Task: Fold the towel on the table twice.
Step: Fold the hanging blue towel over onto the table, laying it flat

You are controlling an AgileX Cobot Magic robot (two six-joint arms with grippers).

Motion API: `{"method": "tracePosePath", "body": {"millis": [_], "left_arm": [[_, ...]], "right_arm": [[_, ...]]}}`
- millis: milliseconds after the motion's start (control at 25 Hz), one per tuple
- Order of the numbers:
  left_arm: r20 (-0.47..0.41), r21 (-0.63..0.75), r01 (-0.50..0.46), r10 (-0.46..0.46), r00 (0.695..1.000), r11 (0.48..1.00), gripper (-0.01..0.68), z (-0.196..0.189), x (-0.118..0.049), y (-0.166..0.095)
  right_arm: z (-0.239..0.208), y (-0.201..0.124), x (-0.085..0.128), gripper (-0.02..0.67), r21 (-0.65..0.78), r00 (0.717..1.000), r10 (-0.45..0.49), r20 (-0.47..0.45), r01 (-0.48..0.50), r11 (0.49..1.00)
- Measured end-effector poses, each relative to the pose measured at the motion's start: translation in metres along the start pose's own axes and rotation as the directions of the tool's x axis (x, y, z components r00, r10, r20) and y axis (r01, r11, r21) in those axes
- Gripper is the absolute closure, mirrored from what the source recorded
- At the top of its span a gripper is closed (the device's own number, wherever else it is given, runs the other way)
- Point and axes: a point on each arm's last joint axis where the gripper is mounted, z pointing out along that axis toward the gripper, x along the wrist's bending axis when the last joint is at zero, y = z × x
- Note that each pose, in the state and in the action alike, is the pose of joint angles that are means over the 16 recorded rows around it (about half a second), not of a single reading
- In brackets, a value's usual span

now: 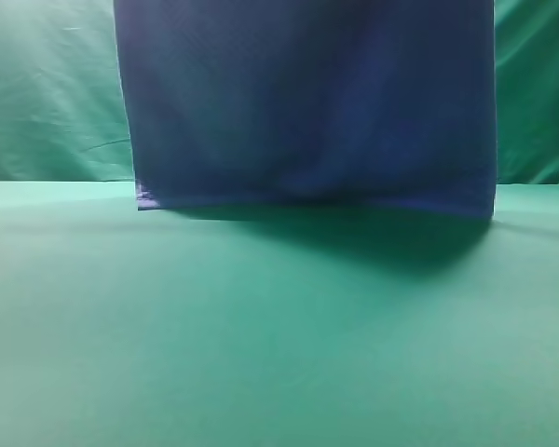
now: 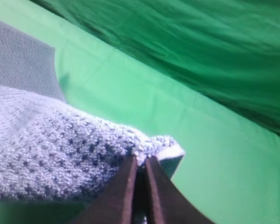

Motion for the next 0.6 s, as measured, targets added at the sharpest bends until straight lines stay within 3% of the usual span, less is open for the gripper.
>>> {"method": "tracePosePath", "body": {"millis": [600], "left_arm": [[0.013, 0.084, 0.111, -0.112, 0.994, 0.990, 0.673, -0.039, -0.014, -0.093]], "right_arm": [[-0.032, -0.066, 0.034, 0.649, 0.065, 0.999, 0.032, -0.020, -0.031, 0.997]]}}
